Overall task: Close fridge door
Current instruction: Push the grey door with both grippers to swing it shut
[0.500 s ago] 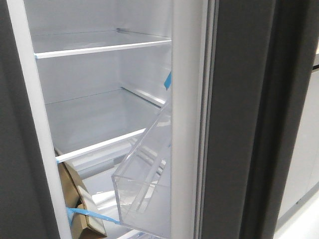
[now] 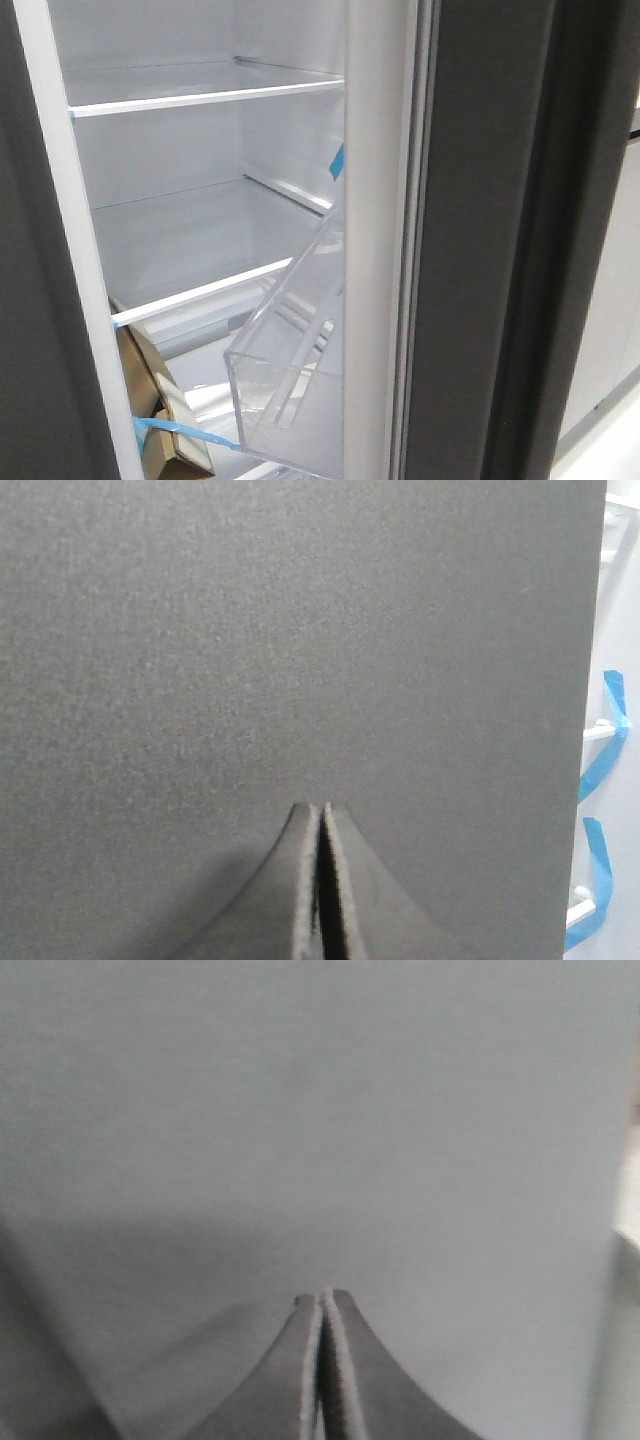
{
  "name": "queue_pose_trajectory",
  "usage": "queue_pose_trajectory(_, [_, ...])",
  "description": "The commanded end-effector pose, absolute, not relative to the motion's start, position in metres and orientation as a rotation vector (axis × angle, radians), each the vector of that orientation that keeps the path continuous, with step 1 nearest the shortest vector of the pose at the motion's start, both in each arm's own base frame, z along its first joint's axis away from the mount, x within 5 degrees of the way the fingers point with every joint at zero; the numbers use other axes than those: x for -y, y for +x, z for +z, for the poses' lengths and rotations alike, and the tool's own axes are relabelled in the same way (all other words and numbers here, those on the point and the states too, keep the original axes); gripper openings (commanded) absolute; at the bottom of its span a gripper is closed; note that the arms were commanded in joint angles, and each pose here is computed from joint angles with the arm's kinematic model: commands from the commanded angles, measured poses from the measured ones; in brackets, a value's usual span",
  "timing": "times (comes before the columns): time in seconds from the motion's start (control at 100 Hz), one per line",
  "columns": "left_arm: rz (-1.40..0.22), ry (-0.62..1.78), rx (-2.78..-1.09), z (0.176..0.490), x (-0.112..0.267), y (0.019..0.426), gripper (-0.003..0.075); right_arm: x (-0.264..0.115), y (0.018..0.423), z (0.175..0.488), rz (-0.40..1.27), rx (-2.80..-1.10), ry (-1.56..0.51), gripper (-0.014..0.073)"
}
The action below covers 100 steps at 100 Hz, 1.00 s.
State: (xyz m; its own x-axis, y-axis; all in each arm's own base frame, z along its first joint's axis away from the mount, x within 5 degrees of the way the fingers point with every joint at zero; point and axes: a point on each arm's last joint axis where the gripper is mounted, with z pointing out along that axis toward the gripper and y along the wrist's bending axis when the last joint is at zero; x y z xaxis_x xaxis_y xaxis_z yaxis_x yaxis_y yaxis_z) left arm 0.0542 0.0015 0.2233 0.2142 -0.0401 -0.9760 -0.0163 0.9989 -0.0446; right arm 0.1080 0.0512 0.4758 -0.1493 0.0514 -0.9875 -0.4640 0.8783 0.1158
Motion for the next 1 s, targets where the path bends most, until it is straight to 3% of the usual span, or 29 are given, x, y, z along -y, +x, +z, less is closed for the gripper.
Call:
queue_pose_trajectory(0.0, [-0.026,-0.052,-1.307,0.218,-0.002,0.054,-0.002,-0.057,0.111,0.493,0.494,-1.578,-0.352,-0.0045])
queue_pose_trajectory(0.44, [-0.026,-0.052,-1.307,0.218,-0.002,0.054,-0.002,-0.097,0.135,0.488,0.621,-1.575,-0.505,-0.0045])
queue_pose_trajectory(0.99, [-0.026,-0.052,-1.307,0.218,-0.002,0.054,-0.002,-0.179,0.232,0.49,0.617,-1.558,-0.569,-0.0045])
